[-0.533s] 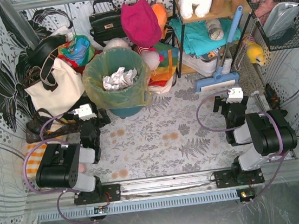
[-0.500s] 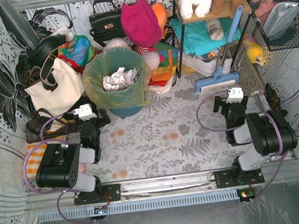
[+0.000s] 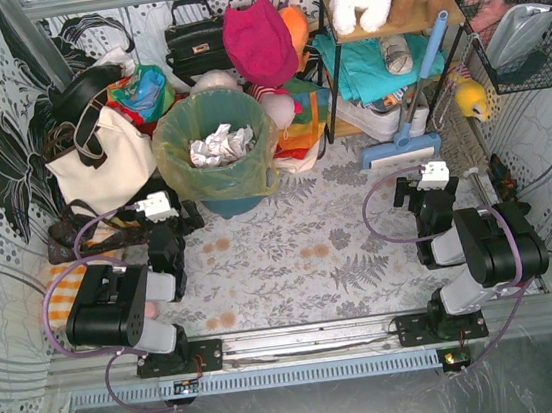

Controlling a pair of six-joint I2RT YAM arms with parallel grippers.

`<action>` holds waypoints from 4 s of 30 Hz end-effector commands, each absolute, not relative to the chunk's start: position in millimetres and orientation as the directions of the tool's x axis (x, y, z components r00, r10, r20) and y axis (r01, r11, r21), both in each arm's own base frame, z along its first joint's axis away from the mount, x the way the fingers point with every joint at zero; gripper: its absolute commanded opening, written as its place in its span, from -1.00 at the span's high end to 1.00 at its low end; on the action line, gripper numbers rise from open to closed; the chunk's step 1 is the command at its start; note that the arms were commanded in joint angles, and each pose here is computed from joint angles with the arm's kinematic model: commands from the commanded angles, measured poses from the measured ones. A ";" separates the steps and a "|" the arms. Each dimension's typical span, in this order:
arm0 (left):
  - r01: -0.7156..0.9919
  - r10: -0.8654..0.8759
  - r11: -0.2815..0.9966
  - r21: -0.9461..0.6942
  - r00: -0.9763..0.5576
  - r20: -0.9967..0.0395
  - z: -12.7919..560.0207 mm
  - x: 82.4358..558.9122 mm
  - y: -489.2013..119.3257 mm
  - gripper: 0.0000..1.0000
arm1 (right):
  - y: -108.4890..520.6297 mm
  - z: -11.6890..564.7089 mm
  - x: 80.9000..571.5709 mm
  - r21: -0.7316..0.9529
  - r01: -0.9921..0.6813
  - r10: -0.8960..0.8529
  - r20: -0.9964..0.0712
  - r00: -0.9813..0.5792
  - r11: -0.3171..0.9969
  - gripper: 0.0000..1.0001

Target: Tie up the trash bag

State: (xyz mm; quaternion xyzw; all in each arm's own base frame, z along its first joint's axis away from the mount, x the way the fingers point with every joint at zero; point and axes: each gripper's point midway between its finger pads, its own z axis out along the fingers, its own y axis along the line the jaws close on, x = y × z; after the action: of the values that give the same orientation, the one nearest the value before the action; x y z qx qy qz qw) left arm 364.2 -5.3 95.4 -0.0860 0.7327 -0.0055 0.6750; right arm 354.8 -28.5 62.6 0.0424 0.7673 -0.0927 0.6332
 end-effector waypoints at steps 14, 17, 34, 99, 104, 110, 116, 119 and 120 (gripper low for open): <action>-0.072 -0.115 0.991 -0.113 -0.020 -0.993 113.9 369.0 -10.8 -0.96 | -27.6 79.2 361.7 -0.069 0.182 -0.041 -0.987 -0.155 0.981 -0.93; -0.065 -0.110 0.992 -0.110 -0.003 -0.994 118.4 364.7 -12.9 -0.96 | -27.0 81.0 359.3 -0.069 0.178 -0.043 -0.989 -0.145 0.982 -0.93; -0.119 -0.202 0.971 -0.208 0.056 -0.978 173.7 326.2 -26.9 -0.96 | -34.3 121.3 336.7 -0.072 0.217 -0.031 -0.982 -0.184 0.974 -0.93; -0.294 -0.367 0.916 -0.272 -0.344 -0.864 359.7 359.1 -37.6 -0.85 | 259.3 339.1 398.3 0.454 -0.085 0.338 -0.764 -0.551 0.887 -0.29; -0.310 -0.371 0.914 -0.263 -0.372 -0.851 350.7 373.0 -26.4 -0.74 | 278.1 334.5 409.7 0.371 -0.100 0.259 -0.793 -0.551 0.923 -0.26; -0.318 -0.357 0.917 -0.240 -0.386 -0.851 342.5 391.1 -21.6 -0.47 | 297.8 326.3 421.9 0.278 -0.111 0.171 -0.812 -0.558 0.954 -0.22; -0.317 -0.342 0.923 -0.220 -0.410 -0.845 333.1 409.0 -20.0 -0.34 | 310.3 319.0 431.8 0.236 -0.119 0.131 -0.818 -0.560 0.965 -0.13; -0.311 -0.335 0.927 -0.211 -0.429 -0.839 327.4 416.3 -19.2 -0.26 | 314.2 315.3 434.9 0.229 -0.122 0.123 -0.818 -0.562 0.966 -0.10; -0.313 -0.336 0.926 -0.209 -0.437 -0.834 324.7 418.4 -18.5 -0.24 | 315.5 313.7 436.2 0.227 -0.124 0.121 -0.818 -0.562 0.966 -0.08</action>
State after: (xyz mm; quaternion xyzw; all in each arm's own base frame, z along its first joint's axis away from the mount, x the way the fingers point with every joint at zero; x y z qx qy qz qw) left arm 404.5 -21.3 309.8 -0.2016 0.8569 -0.0056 0.4744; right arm 433.7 318.6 310.6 0.0068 0.8752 0.1502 0.4599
